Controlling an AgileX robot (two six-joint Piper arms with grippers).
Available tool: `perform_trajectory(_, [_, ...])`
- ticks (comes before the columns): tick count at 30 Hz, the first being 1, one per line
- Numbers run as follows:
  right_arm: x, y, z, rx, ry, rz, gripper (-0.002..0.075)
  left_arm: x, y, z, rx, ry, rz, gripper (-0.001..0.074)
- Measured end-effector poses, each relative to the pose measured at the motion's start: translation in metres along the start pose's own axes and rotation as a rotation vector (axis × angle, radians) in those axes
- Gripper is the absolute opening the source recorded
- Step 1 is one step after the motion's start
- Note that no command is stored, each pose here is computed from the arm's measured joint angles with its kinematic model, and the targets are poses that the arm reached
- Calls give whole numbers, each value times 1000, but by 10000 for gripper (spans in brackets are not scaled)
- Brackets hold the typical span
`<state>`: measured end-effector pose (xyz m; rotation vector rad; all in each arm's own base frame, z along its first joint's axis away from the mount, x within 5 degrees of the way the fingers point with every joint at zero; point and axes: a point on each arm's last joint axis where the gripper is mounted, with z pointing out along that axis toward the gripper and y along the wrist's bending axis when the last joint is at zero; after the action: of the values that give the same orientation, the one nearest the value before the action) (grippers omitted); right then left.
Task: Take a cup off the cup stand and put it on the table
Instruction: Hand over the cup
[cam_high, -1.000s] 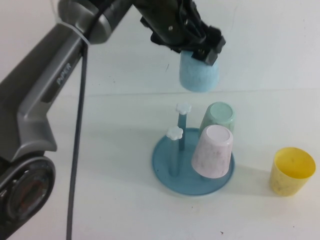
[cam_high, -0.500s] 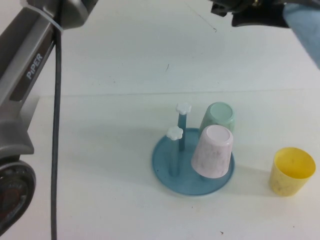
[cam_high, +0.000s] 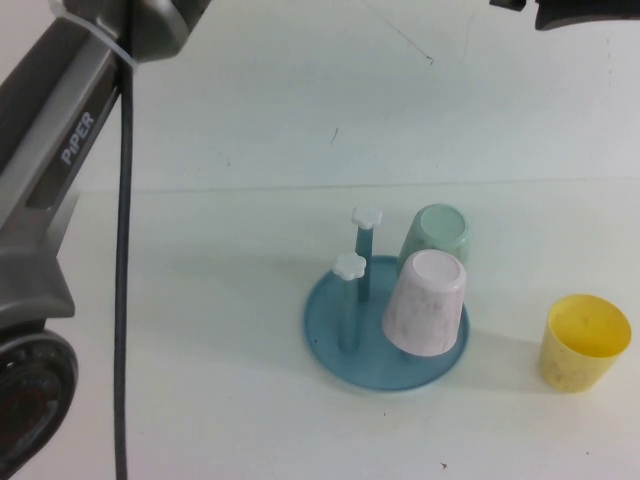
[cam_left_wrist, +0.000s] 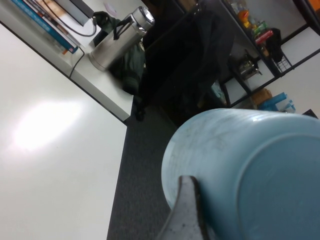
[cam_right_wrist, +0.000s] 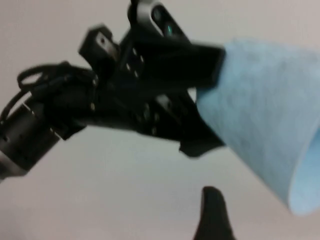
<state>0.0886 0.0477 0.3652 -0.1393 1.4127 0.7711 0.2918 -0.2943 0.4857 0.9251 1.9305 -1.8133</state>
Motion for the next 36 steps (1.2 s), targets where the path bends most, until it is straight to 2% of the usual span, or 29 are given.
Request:
perform_trajectory(4, [-22,7,-1,16,-72,-79,454,2,-1,4,-13,13,8,538])
perform_trajectory(7, [-27,8,-1,35,-95,-82,454,4,-2,8,-10,21,10,538])
perform_trajectory(17, [-26,-1,7,69,-77,54,444,10,-10,21,21,49,14,538])
perform_trajectory(20, [-26,-1,7,69,-77,59,372,13,-14,26,33,62,23,538])
perform_trajectory(23, [-26,-1,7,63,-80,75,218,14,-17,32,42,56,90,538])
perform_trajectory(24, [-26,-1,7,57,-83,90,193,15,-18,34,48,54,109,538])
perform_trajectory(29, [-26,0,7,53,-84,68,176,15,-21,36,53,46,161,540])
perform_trajectory(30, [-27,1,7,49,-84,50,171,15,-21,36,51,45,169,559])
perform_trajectory(33, [-26,3,7,23,-72,-11,67,17,-19,38,39,58,176,652])
perform_trajectory(36, [-26,1,7,53,-77,-80,24,17,-18,37,35,71,182,681])
